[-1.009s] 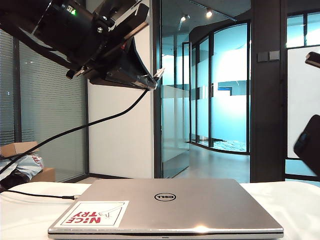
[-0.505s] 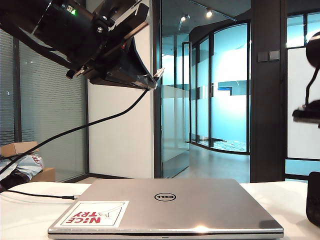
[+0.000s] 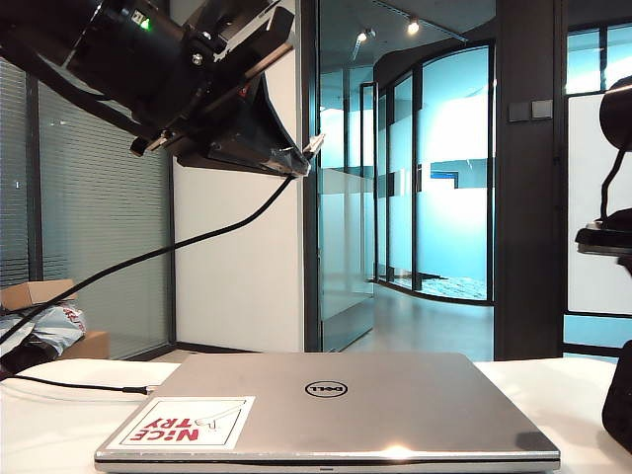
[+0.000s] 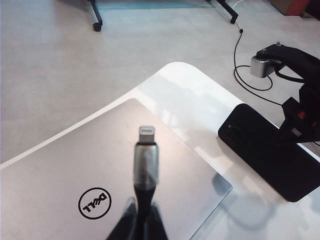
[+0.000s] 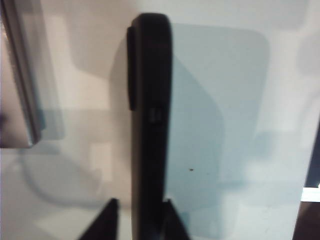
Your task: Pick up the charging cable and the phone, plug the charging cable into the charging port on the phone, and finally place them back on the table.
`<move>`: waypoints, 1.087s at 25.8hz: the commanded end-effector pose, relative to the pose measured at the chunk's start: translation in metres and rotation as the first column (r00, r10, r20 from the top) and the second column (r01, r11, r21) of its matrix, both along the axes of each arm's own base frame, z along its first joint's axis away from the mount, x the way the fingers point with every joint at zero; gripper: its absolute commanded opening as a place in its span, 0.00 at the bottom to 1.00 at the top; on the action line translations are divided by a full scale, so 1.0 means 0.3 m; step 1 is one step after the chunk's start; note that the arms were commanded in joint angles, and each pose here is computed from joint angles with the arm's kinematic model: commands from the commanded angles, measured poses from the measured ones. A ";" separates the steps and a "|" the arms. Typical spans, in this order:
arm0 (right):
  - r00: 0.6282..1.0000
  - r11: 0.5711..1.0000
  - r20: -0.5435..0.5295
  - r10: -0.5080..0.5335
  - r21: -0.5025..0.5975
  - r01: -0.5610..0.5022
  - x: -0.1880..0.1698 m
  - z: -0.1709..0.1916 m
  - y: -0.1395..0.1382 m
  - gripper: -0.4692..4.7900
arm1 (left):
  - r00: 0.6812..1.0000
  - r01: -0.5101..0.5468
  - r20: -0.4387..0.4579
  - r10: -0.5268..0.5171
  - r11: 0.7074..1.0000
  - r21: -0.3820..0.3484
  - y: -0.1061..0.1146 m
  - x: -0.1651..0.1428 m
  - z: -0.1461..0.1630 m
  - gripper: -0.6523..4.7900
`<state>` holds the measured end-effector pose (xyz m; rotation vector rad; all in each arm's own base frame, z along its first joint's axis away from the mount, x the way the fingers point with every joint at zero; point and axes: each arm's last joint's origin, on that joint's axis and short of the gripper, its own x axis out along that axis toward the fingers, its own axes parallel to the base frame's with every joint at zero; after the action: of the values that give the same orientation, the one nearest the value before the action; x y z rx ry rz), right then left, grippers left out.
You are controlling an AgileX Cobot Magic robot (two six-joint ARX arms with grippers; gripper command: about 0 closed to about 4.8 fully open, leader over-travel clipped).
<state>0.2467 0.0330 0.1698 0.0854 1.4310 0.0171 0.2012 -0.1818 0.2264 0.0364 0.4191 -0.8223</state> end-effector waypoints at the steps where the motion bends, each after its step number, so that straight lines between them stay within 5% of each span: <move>1: 1.000 1.000 0.011 0.002 0.004 -0.002 0.003 0.006 0.002 0.32 | 1.000 0.004 0.014 -0.004 1.000 -0.014 -0.002 0.000 0.010 0.11; 15: 0.994 1.000 -0.110 0.007 0.023 -0.004 0.027 -0.092 0.009 0.31 | 1.000 0.004 0.014 -0.004 1.000 -0.014 -0.002 0.000 0.010 0.11; 21: 0.996 1.000 -0.085 0.007 0.026 -0.005 0.036 -0.094 0.010 0.08 | 1.000 0.004 0.003 -0.004 1.000 -0.005 -0.001 -0.001 0.005 0.11; 28: 0.999 0.993 -0.032 0.021 0.120 -0.017 0.060 -0.066 0.021 0.08 | 0.996 0.005 -0.085 0.001 0.998 0.063 0.008 -0.013 -0.029 0.11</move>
<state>0.2594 0.0366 0.1432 0.1295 1.5192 0.0630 0.1988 -0.1798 0.2195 0.0596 0.4957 -0.8141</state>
